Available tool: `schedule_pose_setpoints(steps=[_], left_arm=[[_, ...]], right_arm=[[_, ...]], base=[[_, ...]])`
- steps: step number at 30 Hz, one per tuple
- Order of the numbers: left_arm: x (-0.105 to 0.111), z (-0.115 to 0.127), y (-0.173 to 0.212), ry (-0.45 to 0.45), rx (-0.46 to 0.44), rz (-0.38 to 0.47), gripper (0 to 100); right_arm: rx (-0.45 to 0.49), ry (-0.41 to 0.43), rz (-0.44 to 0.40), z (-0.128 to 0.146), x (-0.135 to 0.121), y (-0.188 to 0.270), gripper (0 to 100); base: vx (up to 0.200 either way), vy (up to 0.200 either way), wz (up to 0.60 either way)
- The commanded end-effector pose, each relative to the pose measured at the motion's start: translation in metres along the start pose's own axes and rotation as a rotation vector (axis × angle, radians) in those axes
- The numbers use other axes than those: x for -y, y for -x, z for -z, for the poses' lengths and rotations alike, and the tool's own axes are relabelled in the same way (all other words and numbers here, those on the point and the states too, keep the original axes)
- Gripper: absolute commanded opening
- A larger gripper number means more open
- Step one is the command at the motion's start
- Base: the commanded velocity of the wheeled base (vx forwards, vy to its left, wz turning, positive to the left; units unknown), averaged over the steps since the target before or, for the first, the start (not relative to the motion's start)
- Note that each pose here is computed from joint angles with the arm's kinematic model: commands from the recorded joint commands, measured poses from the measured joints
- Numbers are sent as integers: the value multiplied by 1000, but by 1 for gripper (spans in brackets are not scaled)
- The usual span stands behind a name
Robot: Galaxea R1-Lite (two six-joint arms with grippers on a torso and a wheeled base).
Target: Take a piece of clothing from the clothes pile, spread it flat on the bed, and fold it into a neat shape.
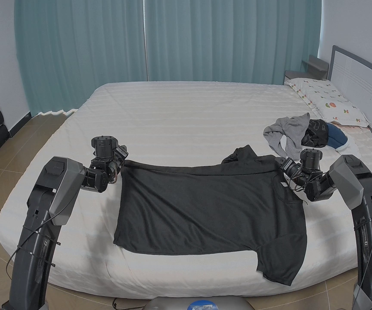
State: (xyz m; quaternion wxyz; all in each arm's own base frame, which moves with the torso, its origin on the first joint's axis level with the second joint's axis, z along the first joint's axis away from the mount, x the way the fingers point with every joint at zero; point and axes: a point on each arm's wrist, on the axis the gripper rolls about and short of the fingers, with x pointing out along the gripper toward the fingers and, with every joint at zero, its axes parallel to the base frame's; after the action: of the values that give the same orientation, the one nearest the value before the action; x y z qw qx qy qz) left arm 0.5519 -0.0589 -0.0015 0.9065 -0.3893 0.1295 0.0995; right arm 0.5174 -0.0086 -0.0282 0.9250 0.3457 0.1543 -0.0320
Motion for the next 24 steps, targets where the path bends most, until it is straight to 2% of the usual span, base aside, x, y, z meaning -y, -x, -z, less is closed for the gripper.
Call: schedule_pose_setpoints(steps=[1,6,12,17,24], left_arm=[[2,-8,5,-2,-15,-28,100],[8,-26,27,3,-31,-51,100],[12,-39,76,24,-131,-47,100],[9,-28,130,77,-251,-64,100],[3,-7,193,101,-342,-67,100]], right_arm=[[11,-18,-22,-26,-7,23,100],[50,-42,-48,-45,-7,42,100],[-52,-71,-54,-44,-12,90,100],[-102,-114,-14,-39,-17,130,100],[-170,-196,37,-22,-17,185,100]], base=[[0,0,0],[0,0,0],[0,0,0],[0,0,0],[0,0,0]])
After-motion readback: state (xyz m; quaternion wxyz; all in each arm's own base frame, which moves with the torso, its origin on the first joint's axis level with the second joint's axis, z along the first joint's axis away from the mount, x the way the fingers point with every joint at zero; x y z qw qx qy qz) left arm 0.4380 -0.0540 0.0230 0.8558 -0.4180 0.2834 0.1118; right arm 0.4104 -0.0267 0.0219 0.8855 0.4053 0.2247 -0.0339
